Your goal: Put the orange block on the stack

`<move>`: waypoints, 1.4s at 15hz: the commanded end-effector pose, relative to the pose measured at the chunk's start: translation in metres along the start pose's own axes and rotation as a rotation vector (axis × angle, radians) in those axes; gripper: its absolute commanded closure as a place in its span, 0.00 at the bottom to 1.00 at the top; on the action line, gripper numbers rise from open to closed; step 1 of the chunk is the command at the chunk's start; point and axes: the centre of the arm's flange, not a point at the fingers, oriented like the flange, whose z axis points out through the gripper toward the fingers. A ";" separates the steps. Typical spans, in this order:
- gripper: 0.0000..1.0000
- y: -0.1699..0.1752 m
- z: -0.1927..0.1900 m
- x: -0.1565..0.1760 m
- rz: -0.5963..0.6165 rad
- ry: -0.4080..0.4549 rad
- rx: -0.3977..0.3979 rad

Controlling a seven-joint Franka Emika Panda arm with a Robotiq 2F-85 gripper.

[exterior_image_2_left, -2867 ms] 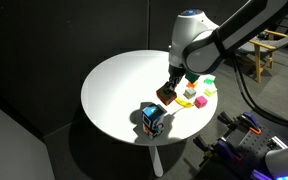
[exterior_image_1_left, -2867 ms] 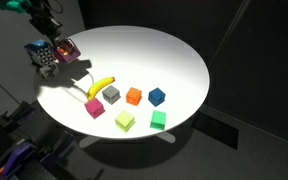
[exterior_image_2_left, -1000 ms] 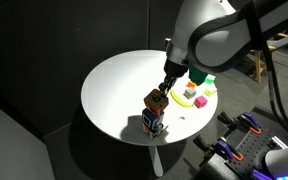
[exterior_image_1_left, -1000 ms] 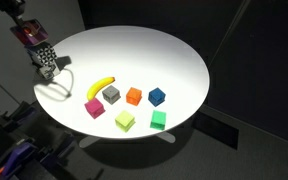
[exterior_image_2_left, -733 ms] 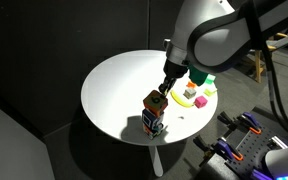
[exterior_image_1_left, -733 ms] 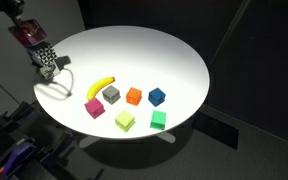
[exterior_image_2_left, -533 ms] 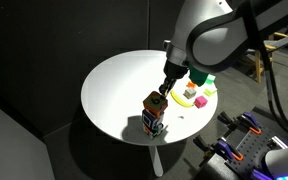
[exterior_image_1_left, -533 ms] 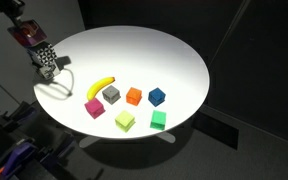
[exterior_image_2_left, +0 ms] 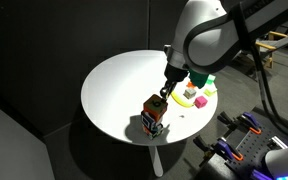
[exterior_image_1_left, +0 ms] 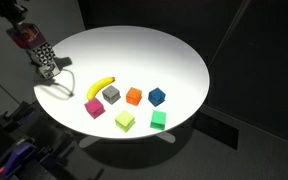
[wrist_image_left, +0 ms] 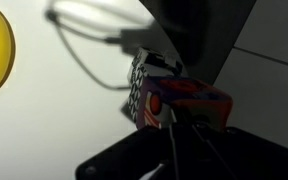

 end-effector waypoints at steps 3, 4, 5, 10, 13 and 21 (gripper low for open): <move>0.52 0.013 0.004 -0.003 0.002 -0.005 0.018; 0.45 0.015 0.004 -0.003 0.004 -0.006 0.016; 0.37 0.016 0.004 -0.004 0.007 -0.008 0.014; 0.01 0.014 -0.001 -0.005 0.032 -0.032 -0.019; 0.00 0.008 -0.005 -0.007 0.048 -0.048 -0.058; 0.00 0.005 -0.024 -0.014 0.166 -0.075 -0.130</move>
